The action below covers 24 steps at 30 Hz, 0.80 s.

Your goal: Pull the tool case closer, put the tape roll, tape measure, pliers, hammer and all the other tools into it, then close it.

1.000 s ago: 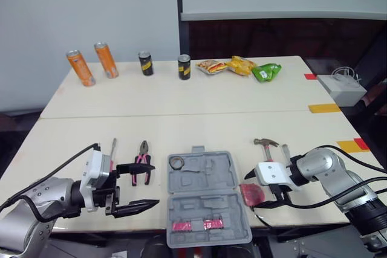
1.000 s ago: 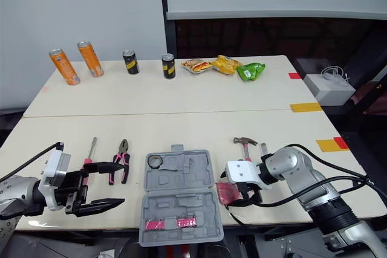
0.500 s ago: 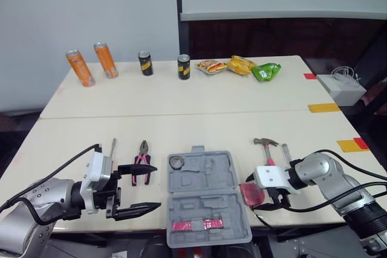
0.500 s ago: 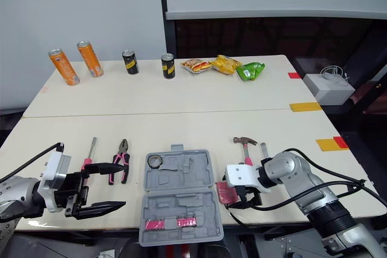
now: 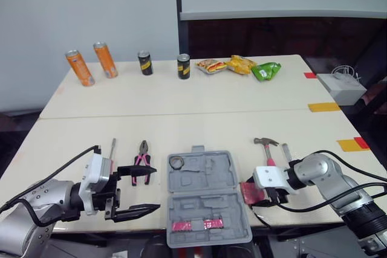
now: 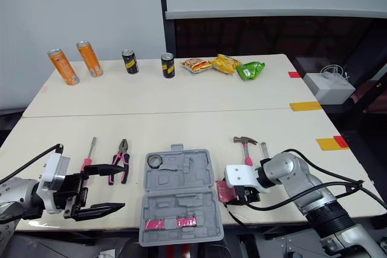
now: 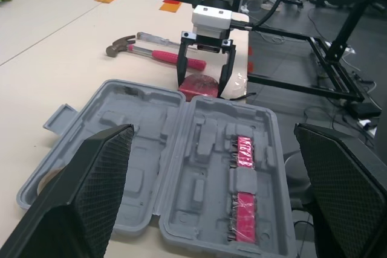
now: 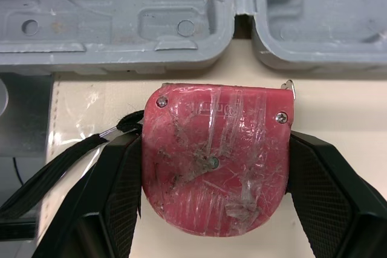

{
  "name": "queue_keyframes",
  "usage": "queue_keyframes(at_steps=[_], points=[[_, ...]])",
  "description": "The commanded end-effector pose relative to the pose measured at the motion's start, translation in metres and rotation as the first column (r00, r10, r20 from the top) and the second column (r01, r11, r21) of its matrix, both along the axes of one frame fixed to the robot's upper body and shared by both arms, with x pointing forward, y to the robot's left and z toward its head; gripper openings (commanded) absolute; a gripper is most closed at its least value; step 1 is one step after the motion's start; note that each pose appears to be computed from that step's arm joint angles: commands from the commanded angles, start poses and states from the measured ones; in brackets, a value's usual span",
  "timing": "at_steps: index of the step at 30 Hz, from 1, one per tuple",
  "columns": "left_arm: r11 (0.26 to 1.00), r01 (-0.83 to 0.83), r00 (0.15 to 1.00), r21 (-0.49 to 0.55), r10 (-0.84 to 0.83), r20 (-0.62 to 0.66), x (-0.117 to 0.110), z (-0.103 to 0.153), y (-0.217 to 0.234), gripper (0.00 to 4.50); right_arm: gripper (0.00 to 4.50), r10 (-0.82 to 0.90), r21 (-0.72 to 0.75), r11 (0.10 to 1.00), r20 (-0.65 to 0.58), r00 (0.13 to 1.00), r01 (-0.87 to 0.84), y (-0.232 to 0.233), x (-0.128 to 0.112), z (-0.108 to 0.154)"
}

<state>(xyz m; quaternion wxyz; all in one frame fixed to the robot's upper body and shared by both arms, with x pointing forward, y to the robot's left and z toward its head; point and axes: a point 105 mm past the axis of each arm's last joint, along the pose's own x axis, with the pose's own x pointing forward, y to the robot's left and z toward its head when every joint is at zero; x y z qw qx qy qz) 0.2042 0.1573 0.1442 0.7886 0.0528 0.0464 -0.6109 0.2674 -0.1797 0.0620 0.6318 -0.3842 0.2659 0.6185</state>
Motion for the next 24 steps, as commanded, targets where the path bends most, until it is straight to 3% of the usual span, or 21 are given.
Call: queue_keyframes(at_steps=[1,5,9,14,24], points=[[0.998,-0.024,0.997,-0.050,0.027,0.066,0.001,0.020,-0.004,4.50,2.86,0.003,0.007,1.000,0.108,0.994,-0.004,0.003,0.012,0.054],[0.987,-0.106,0.986,-0.121,0.119,0.113,0.007,0.035,-0.003,4.50,2.86,0.002,-0.035,0.999,0.142,0.990,0.003,0.027,0.019,0.097],[0.969,-0.182,0.962,-0.170,0.211,0.173,0.013,0.042,0.005,4.50,2.86,0.010,-0.091,0.996,0.102,0.995,-0.001,0.049,0.023,0.110],[0.958,-0.183,0.973,-0.220,0.209,0.101,0.006,0.039,0.030,4.50,2.86,0.047,-0.217,0.976,0.077,0.996,-0.030,0.071,0.038,0.098],[0.950,-0.270,0.961,-0.157,0.276,0.017,-0.010,0.005,0.060,4.50,2.86,0.070,-0.338,0.940,0.086,0.994,-0.037,0.095,0.063,0.060]])
